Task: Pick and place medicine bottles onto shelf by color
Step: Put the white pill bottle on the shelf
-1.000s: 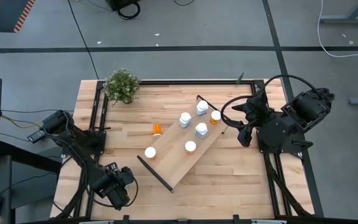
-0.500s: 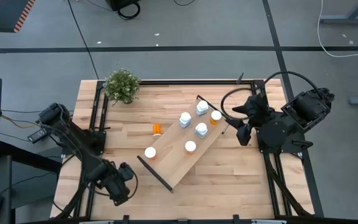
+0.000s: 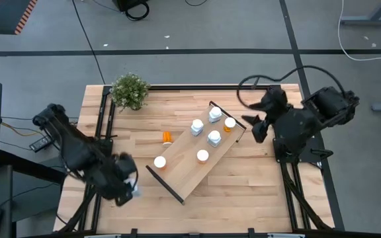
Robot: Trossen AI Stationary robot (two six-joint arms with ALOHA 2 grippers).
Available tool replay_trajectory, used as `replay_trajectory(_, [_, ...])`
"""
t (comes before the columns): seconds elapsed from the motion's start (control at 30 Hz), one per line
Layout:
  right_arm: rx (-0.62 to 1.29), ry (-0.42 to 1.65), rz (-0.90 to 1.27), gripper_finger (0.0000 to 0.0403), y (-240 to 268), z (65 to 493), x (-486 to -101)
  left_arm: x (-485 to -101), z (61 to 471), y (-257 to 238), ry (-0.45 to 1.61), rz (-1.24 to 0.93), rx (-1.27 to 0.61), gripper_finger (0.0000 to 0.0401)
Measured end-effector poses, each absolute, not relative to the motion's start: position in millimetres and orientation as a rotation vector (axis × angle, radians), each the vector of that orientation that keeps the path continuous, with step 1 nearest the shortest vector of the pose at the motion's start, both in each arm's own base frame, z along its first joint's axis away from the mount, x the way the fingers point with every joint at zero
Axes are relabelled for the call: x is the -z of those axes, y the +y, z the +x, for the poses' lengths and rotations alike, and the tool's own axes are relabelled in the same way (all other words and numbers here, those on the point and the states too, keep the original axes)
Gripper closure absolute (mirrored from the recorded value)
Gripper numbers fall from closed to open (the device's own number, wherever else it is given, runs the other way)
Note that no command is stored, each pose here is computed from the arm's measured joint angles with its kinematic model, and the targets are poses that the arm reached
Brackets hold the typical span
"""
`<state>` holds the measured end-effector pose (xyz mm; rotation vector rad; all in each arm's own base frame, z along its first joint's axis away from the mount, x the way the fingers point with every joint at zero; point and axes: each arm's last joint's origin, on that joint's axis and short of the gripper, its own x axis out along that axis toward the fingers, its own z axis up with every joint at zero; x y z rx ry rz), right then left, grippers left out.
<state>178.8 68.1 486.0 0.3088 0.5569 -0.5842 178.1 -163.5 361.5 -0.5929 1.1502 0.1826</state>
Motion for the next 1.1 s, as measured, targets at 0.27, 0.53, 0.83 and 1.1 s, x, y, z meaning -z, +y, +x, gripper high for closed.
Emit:
replay_trajectory(0.27, [0.636, 0.488, 0.317, 0.015, 32.4, 144.7, -502.4, -432.8, 205.8, -114.1, 0.823, -0.526, -0.228, 0.0208])
replay_trajectory(0.53, [0.672, 0.464, 0.173, 0.015, 3.5, 103.2, -514.2, -443.0, 248.4, -97.3, 0.707, -0.295, -0.239, 0.0205])
replay_trajectory(0.83, [0.675, 0.446, 0.106, 0.015, -7.4, 73.5, -518.9, -418.6, 314.4, -88.5, 0.782, -0.256, -0.21, 0.02])
replay_trajectory(1.1, [0.595, 0.456, 0.144, 0.015, -6.7, 66.7, -518.8, -422.7, 341.3, -92.0, 0.86, -0.226, -0.105, 0.0204])
